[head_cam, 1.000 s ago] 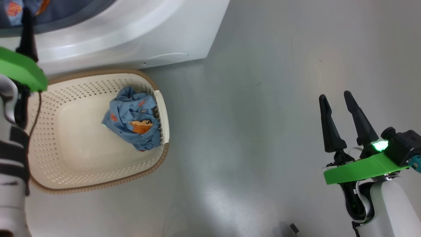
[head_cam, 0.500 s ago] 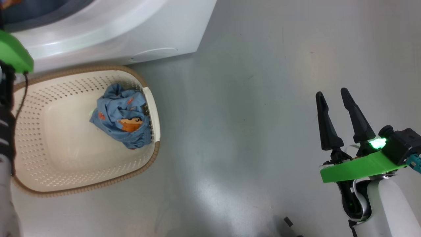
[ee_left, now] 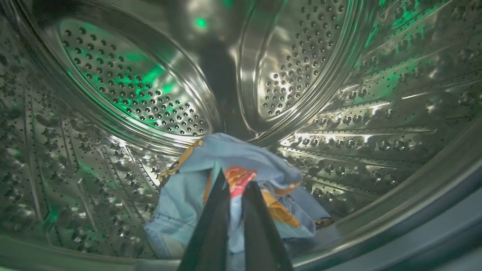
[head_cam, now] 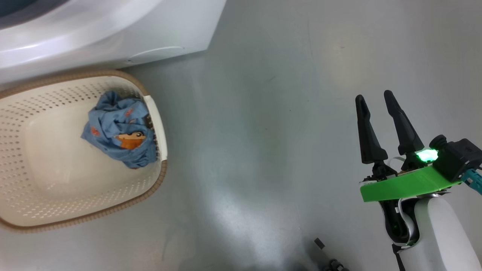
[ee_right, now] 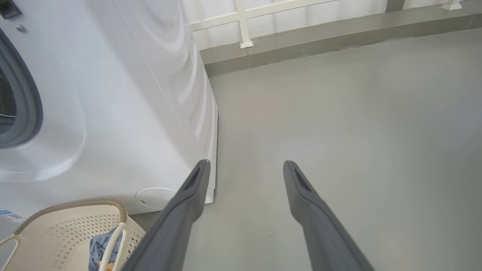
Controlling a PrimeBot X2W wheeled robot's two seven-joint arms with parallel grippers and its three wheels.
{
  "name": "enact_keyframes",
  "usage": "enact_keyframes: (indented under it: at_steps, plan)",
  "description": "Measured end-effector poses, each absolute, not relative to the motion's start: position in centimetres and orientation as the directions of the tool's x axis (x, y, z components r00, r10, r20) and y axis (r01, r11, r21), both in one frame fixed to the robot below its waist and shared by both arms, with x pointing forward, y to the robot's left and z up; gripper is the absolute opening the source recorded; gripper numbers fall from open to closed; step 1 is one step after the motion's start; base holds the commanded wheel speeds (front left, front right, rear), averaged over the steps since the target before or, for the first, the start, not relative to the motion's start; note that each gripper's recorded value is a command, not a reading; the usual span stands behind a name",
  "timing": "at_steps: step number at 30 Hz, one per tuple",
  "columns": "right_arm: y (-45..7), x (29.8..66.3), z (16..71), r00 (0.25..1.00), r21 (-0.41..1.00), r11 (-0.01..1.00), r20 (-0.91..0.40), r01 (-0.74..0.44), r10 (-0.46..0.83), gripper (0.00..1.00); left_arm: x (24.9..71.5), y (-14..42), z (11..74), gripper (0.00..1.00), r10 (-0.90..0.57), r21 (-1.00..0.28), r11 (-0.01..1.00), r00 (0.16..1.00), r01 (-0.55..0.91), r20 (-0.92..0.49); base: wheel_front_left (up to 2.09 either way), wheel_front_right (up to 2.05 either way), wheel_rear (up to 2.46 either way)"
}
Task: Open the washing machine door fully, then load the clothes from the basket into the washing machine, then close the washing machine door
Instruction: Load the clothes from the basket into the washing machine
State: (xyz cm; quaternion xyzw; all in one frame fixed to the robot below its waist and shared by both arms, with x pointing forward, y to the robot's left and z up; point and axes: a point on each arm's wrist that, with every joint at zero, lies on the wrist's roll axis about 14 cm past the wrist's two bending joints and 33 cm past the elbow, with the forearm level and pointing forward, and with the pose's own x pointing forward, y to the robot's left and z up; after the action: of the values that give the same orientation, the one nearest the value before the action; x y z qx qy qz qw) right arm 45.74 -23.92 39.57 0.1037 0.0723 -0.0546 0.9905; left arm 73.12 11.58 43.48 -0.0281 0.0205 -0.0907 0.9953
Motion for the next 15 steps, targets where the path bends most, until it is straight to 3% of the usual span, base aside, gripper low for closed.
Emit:
enact_keyframes:
  at_steps: [9, 13, 15]
  plan:
    - [-24.3, 45.2, 39.7, 0.981, 0.195, 0.971, -0.16, 0.142, -0.112, 1.0, 72.0, 9.9, 38.6, 0.0, -0.23, -0.007, 0.973, 0.956, 0.232, -0.183, 0.0, 0.0, 0.0]
    - [-24.4, 45.1, 39.6, 0.98, 0.194, 0.97, -0.163, 0.146, -0.115, 1.0, 71.6, 10.5, 36.6, 0.1, -0.223, 0.032, 0.97, 0.935, 0.241, -0.274, 0.0, 0.0, 0.0]
    - [-24.4, 45.1, 39.6, 0.98, 0.194, 0.97, -0.163, 0.147, -0.116, 1.0, 71.7, 10.5, 36.6, 0.34, -0.222, 0.039, 0.969, 0.932, 0.243, -0.285, 0.0, 0.0, 0.0]
